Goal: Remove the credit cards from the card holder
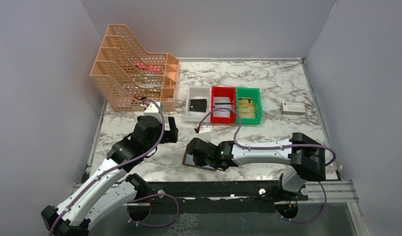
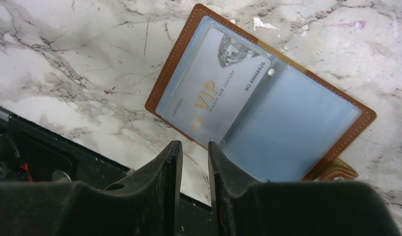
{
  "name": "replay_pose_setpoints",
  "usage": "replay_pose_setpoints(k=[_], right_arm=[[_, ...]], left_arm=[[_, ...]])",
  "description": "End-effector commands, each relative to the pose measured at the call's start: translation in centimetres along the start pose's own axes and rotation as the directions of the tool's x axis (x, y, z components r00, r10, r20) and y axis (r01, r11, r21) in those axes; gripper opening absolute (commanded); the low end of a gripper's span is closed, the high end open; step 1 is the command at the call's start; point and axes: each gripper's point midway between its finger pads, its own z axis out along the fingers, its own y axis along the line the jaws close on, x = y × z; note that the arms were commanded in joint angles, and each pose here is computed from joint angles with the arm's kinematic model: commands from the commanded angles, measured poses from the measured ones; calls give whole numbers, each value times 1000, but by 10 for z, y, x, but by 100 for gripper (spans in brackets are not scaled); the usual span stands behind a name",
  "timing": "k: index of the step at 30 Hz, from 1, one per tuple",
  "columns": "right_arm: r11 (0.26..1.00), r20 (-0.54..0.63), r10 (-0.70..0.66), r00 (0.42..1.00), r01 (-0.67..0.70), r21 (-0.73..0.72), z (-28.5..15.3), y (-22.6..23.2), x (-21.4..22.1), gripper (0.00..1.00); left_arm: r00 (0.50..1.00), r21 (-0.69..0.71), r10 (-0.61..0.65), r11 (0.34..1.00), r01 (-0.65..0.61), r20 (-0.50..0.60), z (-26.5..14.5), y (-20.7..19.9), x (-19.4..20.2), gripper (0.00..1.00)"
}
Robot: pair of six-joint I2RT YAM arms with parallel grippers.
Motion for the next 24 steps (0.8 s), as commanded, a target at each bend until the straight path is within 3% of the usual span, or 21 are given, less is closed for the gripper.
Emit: replay_pose_setpoints(k=[1,11,16,24], right_arm=[[994,6,-11,1000,10,112,17,-11,4,32],[979,-38,-97,995,102,175,38,-38,25,40],[966,-43,-103,994,110,235,35,-68,28,33],[987,-63,-110,992,116,108,37,-84,22,21]], left_arm=[[1000,-41,-3,999,3,12,2,9,-1,99],[1000,-63,-13,998,13,2,3,12,2,99],[1000,-67,-9,998,8,-16,6,12,5,99],[999,-57,-15,998,13,-33,8,9,9,99]])
